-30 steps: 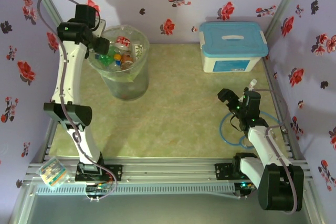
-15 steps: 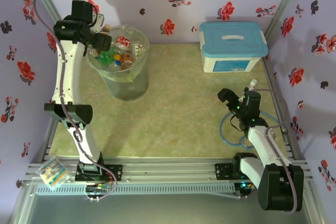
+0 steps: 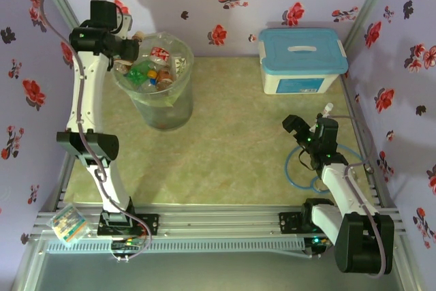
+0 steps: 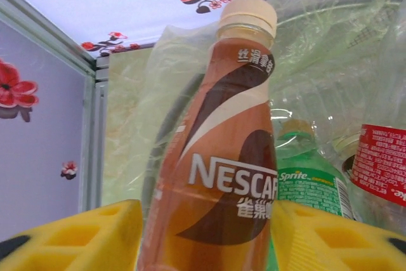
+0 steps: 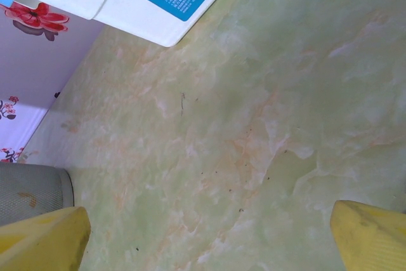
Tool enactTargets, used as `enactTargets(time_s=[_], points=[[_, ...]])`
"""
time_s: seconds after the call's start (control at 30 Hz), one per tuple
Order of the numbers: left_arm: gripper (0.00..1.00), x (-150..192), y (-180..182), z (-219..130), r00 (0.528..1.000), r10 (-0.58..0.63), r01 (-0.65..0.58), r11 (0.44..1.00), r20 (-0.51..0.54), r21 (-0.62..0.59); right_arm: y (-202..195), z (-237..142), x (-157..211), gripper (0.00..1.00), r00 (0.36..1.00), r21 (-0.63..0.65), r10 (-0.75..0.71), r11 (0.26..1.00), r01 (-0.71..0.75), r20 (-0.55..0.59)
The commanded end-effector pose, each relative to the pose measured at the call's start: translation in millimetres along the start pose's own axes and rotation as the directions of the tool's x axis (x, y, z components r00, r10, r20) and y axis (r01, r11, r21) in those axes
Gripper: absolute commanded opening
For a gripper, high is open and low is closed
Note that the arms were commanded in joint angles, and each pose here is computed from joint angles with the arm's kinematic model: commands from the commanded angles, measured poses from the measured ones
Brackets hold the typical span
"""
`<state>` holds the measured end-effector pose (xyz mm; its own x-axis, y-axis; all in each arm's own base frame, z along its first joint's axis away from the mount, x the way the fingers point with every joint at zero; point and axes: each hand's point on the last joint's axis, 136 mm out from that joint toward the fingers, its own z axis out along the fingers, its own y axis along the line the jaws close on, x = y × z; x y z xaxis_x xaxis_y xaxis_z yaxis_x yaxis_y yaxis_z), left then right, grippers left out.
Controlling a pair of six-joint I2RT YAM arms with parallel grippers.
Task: Put the plastic bottles in the bin
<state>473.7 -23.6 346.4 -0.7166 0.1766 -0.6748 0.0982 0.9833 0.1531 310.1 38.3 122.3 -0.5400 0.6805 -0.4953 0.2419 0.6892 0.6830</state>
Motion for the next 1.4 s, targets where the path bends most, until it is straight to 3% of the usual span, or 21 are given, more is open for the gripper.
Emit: enactTargets(time_s=[0.0, 0.2, 0.5, 0.7, 1.0, 1.2, 1.37], points=[[0.51, 4, -11, 16, 0.999, -0.048, 0.05, 0.997, -0.019, 0.066, 0, -1, -3, 0.98, 1.0, -0.005, -0.006, 1.0, 0.006, 0.017], [0.45, 22, -19, 30, 0.993, -0.089, 0.096, 0.991, -0.075, 0.097, 1, -1, -4, 0.98, 1.0, -0.008, -0.006, 1.0, 0.007, 0.018], [0.48, 27, -20, 20, 0.993, -0.105, 0.111, 0.989, -0.06, 0.102, 1, -1, -4, 0.98, 1.0, -0.007, -0.007, 1.0, 0.008, 0.019], [0.59, 7, -14, -9, 0.994, -0.107, 0.105, 0.99, 0.016, 0.095, 3, -2, -6, 0.98, 1.0, -0.012, -0.007, 1.0, 0.007, 0.021], [0.63, -36, -11, -52, 0.963, -0.183, 0.163, 0.98, 0.196, 0.116, 5, -2, -7, 0.97, 1.0, -0.018, -0.001, 1.0, 0.001, 0.02], [0.63, -54, -54, -33, 0.963, -0.147, 0.107, 0.978, 0.225, 0.182, 8, -3, -6, 0.98, 1.0, -0.03, 0.005, 1.0, -0.004, 0.014], [0.61, -61, -67, -7, 0.961, -0.171, 0.127, 0.971, 0.217, 0.201, 7, -9, -5, 0.97, 1.0, -0.021, 0.0, 1.0, 0.0, 0.02]])
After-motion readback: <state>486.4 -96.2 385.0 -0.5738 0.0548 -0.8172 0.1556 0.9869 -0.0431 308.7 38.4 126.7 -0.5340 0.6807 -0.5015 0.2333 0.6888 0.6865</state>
